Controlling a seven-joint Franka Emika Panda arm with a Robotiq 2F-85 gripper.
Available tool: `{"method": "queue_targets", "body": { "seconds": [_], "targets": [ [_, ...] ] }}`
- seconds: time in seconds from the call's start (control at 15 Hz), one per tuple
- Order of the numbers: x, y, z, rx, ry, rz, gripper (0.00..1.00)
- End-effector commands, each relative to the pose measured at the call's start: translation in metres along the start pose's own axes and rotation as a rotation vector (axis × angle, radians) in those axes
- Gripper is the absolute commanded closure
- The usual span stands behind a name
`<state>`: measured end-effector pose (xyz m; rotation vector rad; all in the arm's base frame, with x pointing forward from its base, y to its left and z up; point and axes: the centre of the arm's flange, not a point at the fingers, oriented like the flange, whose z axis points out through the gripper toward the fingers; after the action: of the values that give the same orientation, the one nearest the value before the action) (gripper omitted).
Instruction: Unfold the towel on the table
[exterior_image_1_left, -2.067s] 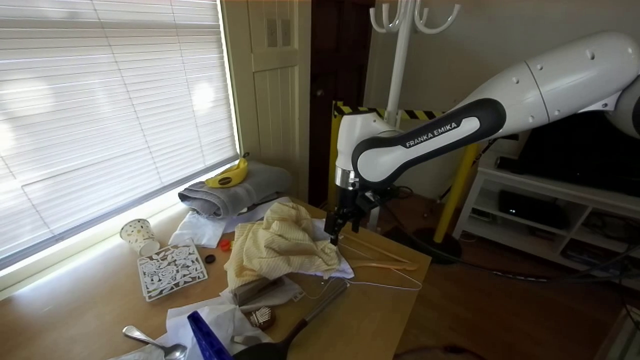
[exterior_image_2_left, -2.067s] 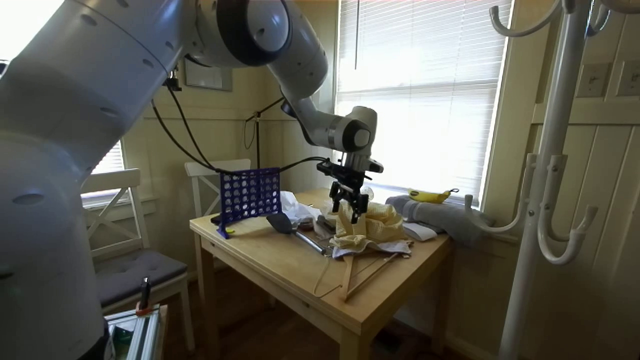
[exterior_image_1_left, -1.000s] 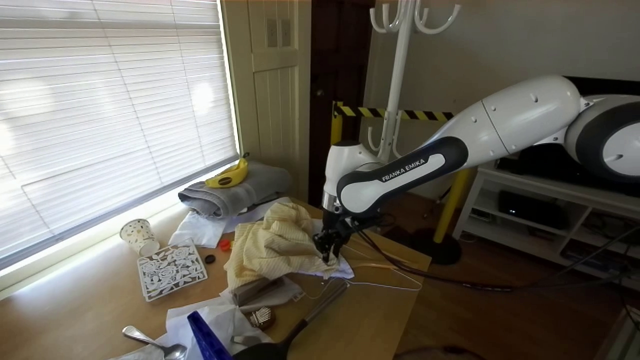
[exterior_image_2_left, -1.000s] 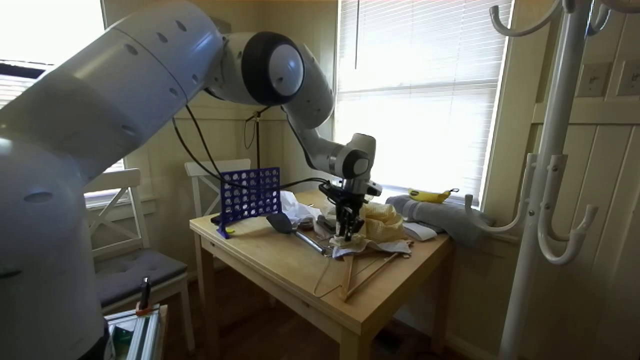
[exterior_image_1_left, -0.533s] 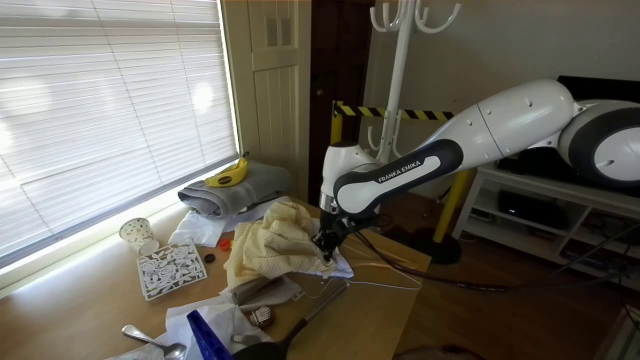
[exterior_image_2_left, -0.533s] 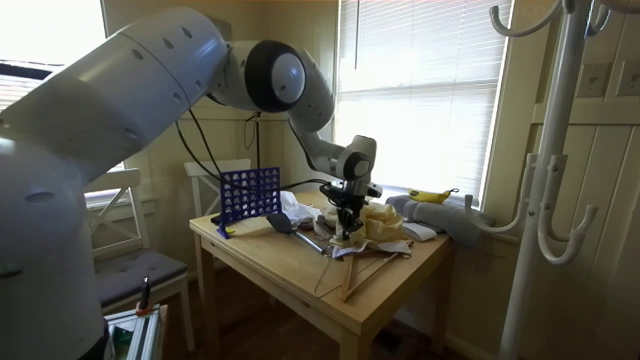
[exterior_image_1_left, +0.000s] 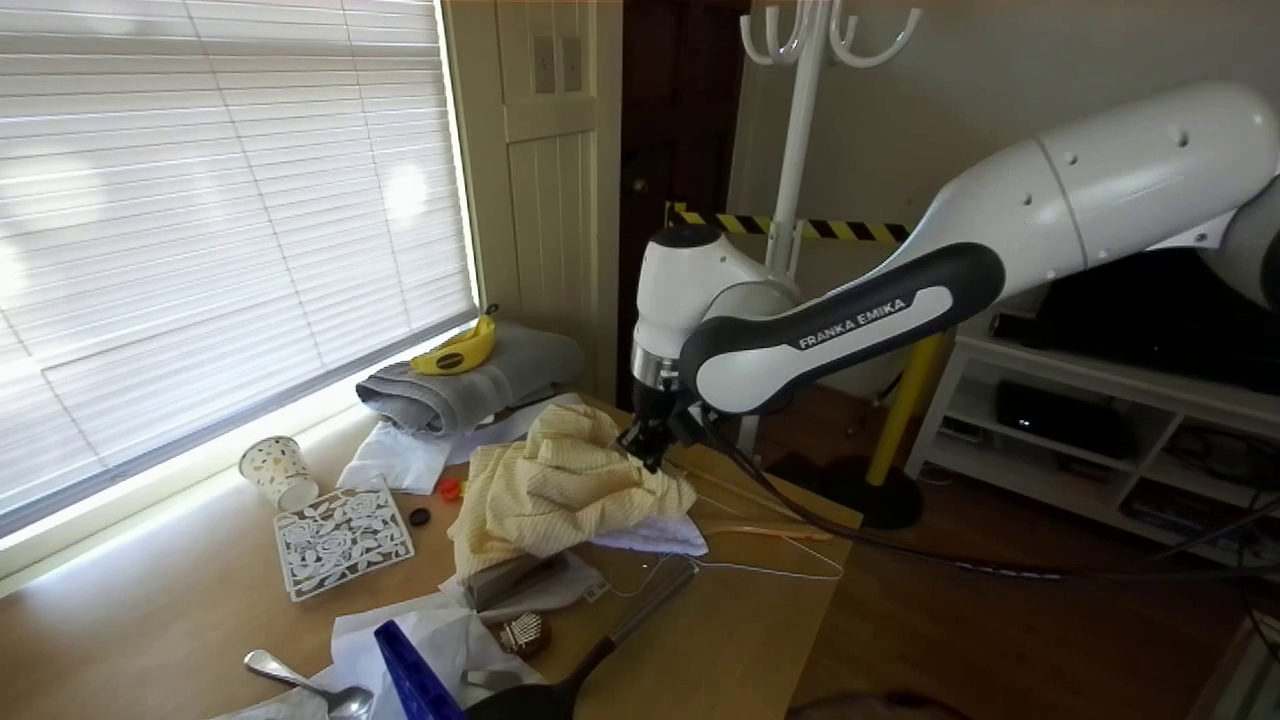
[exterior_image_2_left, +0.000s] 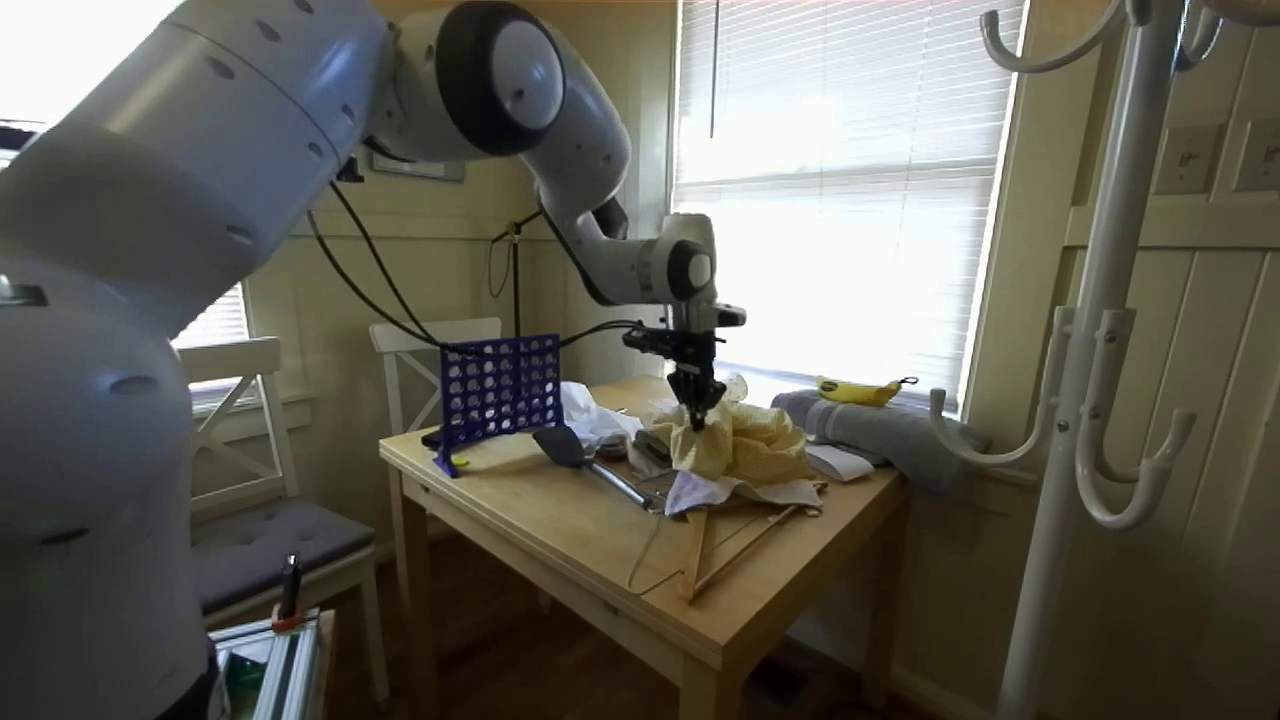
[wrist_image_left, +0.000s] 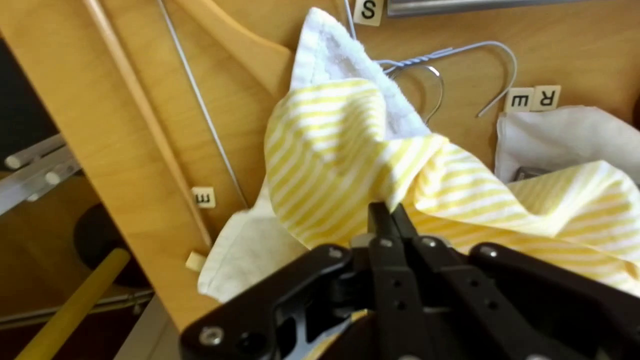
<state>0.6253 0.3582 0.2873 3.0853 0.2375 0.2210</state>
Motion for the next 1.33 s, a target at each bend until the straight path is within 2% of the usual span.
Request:
{"method": "queue_targets", "body": {
  "seconds": [0.0, 0.07, 0.2, 0.27, 0.4, 0.67, 0.87, 1.27],
  "targets": [
    [-0.044, 0.004, -0.085, -0.137, 0.145, -0.021, 1.00],
    [-0.050, 0.005, -0.108, -0.168, 0.183, -0.027, 1.00],
    [-0.055, 0.013, -0.135, -0.201, 0.176, -0.028, 1.00],
    [-0.025, -0.002, -0.112, -0.150, 0.174, -0.033, 0.99],
    [-0.036, 0.006, -0.136, -0.173, 0.178, -0.033, 0.99],
    [-0.035, 0.006, -0.136, -0.182, 0.185, -0.027, 1.00],
    [-0.023, 0.018, -0.199, -0.280, 0.313, -0.005, 1.00],
    [-0.024, 0.027, -0.374, -0.525, 0.579, -0.034, 1.00]
  ]
}}
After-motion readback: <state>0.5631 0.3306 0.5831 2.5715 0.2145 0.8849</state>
